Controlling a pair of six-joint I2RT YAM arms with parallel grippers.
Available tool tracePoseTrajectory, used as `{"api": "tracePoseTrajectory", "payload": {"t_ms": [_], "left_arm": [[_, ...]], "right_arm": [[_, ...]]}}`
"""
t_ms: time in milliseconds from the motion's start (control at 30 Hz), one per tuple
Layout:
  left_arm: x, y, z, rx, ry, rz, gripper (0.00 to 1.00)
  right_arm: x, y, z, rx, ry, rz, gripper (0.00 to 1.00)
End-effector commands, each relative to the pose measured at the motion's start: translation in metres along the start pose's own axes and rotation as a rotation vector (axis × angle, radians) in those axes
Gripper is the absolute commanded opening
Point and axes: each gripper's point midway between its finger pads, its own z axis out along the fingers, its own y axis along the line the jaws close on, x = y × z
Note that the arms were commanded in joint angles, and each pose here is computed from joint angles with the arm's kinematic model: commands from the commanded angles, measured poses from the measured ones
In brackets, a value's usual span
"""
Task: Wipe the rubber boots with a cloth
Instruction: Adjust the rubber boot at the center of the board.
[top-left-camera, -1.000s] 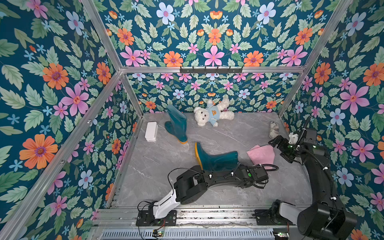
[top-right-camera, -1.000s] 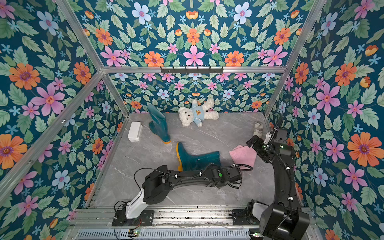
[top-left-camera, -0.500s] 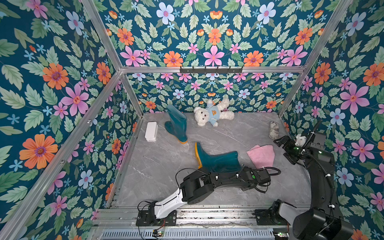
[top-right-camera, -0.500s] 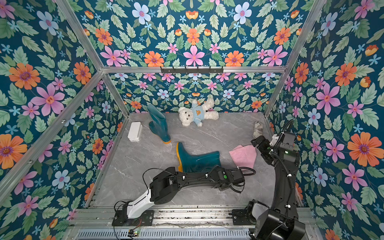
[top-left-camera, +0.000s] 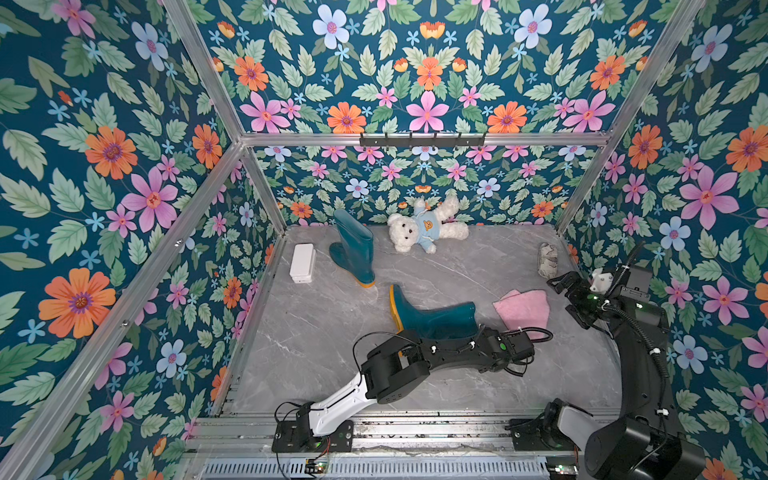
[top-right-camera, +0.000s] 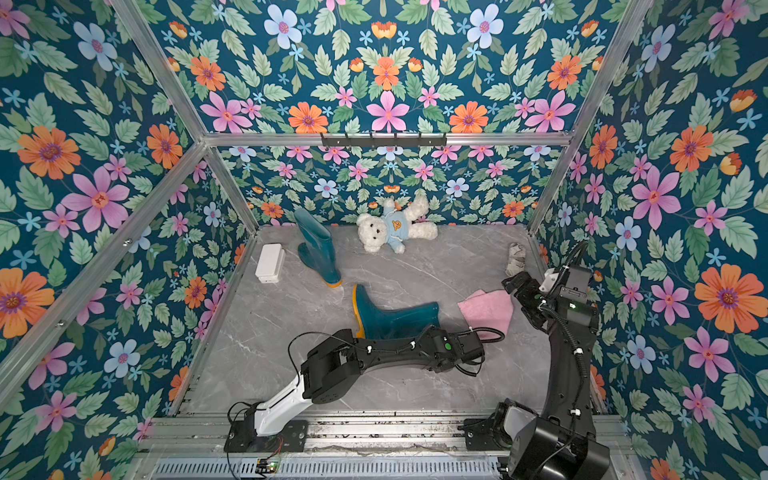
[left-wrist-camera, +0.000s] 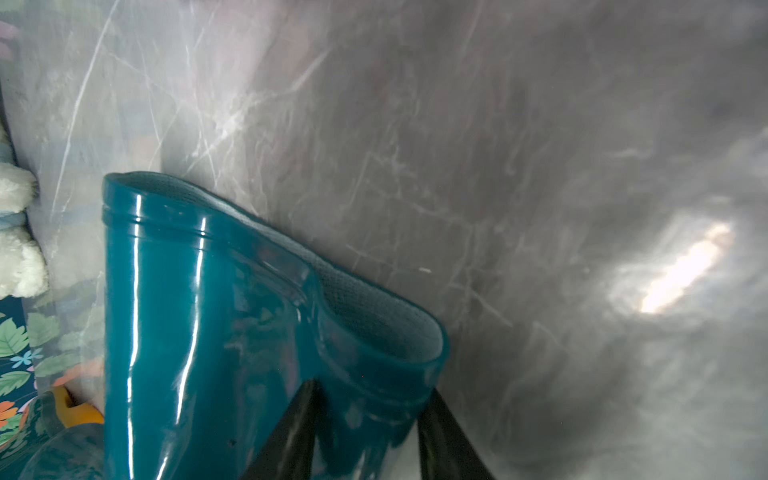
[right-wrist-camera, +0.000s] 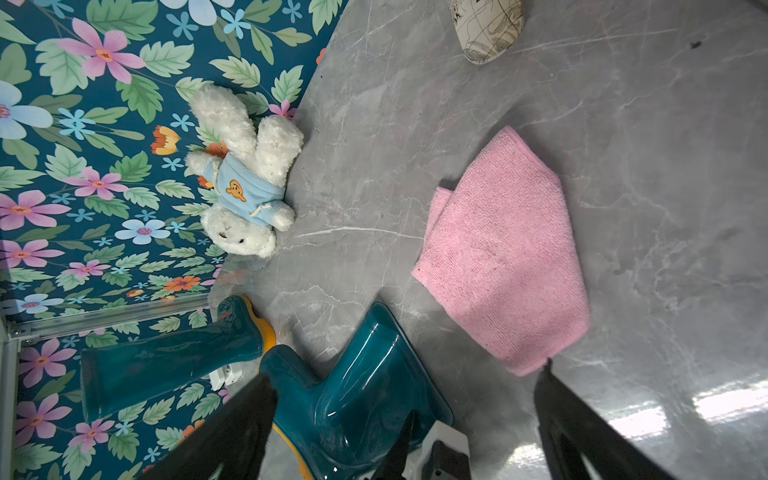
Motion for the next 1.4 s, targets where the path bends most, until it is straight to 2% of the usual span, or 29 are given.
{"api": "tracePoseTrajectory", "payload": {"t_ms": [0, 133, 433, 967, 1367], "left_arm": [[0.020, 0.002, 0.008, 0.010, 0.072, 0.035, 0.27], [0.015, 0.011, 0.008, 0.001, 0.047, 0.002, 0.01], [0.001, 0.047, -0.016, -0.072, -0.047, -0.088, 0.00], [-0.050, 0.174, -0.087, -0.305, -0.287, -0.324, 0.00], [-0.078, 0.242, -0.115, -0.398, -0.420, -0.486, 0.00]], "right_arm": [[-0.001, 0.002, 0.000, -0.012, -0.004, -0.001, 0.97], [-0.002, 0.002, 0.000, -0.011, -0.006, 0.000, 0.97], [-0.003, 0.003, -0.004, -0.010, -0.019, -0.003, 0.96], [-0.004, 0.006, -0.007, -0.020, -0.023, -0.001, 0.96], [-0.004, 0.002, -0.002, -0.009, -0.017, 0.000, 0.95]]}}
